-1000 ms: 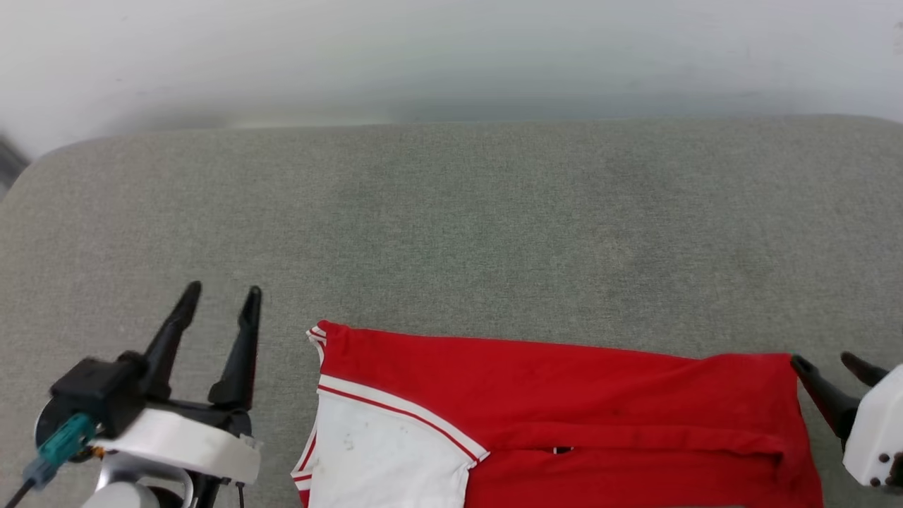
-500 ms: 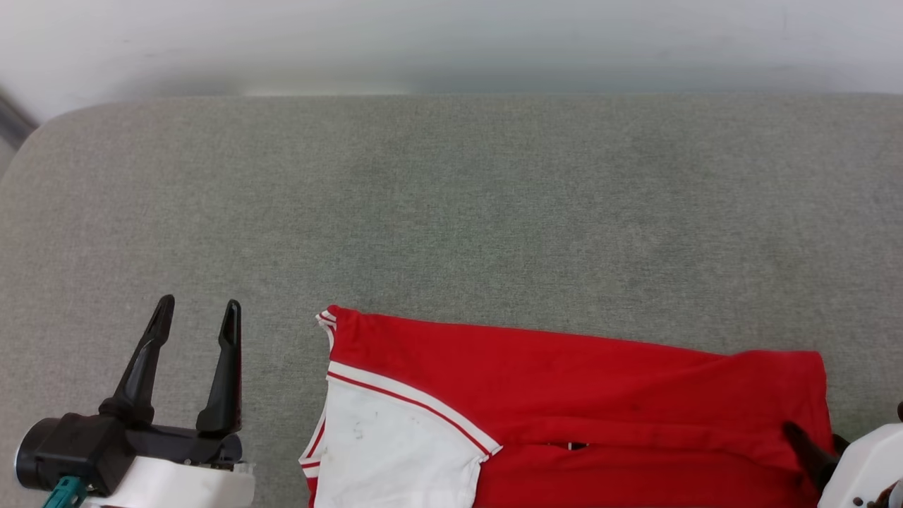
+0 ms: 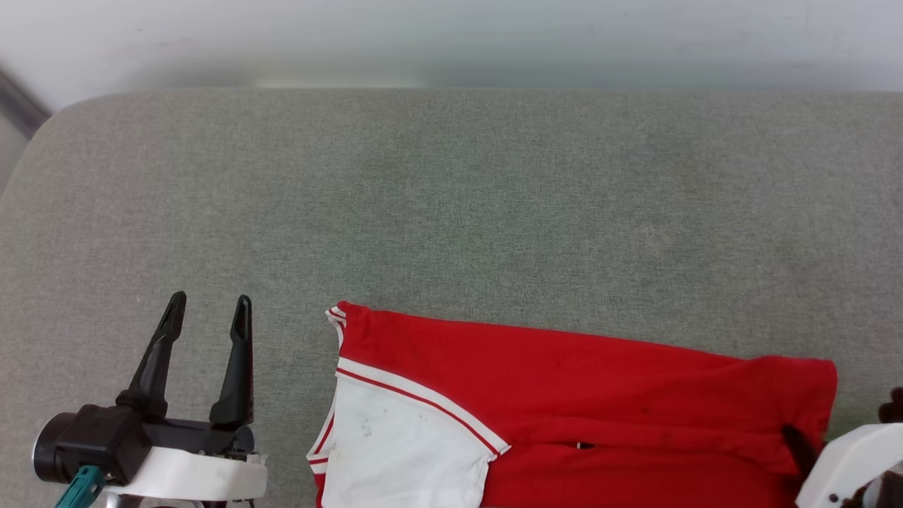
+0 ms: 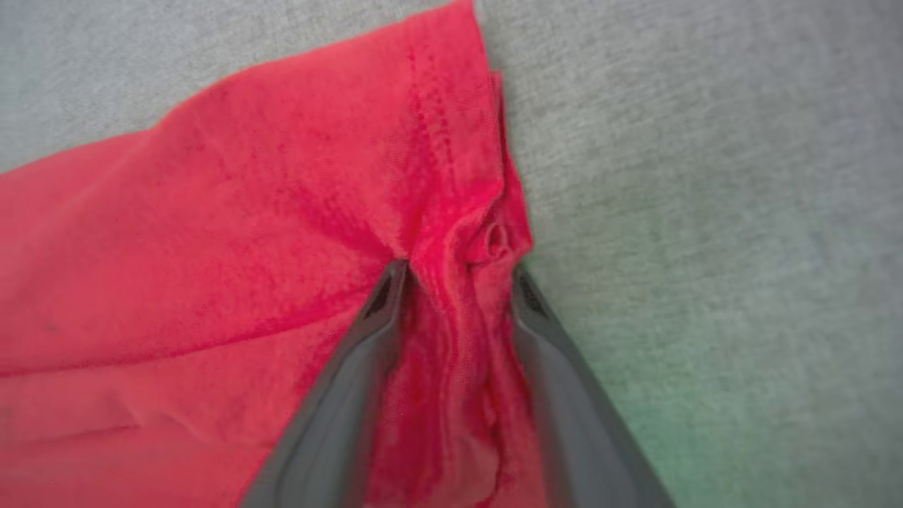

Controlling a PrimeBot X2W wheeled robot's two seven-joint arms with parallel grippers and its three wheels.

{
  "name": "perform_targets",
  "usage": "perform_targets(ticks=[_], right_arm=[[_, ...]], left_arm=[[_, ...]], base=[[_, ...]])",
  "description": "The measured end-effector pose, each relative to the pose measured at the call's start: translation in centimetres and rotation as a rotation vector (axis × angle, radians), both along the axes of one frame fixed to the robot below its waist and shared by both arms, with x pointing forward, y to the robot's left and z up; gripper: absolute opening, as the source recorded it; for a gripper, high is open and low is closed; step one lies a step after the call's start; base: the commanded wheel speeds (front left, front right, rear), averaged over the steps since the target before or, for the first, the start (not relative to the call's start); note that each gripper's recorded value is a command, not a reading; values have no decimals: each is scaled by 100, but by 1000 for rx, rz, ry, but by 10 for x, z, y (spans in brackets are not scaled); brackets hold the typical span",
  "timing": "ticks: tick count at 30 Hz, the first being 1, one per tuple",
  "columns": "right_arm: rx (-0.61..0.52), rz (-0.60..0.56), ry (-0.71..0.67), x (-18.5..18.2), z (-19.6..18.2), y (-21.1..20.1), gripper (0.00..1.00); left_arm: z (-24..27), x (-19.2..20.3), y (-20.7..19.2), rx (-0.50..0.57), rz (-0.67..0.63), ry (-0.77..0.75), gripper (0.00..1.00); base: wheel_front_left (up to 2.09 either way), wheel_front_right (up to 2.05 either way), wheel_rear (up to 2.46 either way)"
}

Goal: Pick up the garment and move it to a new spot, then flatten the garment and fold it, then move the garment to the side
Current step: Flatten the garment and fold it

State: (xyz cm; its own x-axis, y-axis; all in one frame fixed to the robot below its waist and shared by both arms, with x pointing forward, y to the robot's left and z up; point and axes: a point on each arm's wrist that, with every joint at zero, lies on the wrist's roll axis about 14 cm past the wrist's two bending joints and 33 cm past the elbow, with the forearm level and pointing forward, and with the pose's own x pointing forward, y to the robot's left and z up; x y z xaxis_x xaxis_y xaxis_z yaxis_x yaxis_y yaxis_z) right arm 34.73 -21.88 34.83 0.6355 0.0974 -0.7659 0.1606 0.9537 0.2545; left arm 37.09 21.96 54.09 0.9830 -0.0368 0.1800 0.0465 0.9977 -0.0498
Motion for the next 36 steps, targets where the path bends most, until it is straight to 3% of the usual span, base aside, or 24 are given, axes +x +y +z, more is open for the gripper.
perform_targets(ticks=[8, 23, 28, 36], right_arm=[[-1, 3, -89, 5, 13, 3, 0], [-183, -139, -171, 6, 48, -90, 0], [-158, -86, -205, 10, 61, -72, 0], [-35, 75, -250, 7, 84, 2, 0]], left_arm=[[6, -2, -3, -4, -17, -18, 100], [6, 0, -12, -6, -49, -20, 100], [8, -3, -13, -13, -52, -23, 100], [13, -13, -16, -21, -59, -40, 100]], base=[[0, 0, 0], [0, 0, 0], [0, 0, 0], [0, 0, 0]])
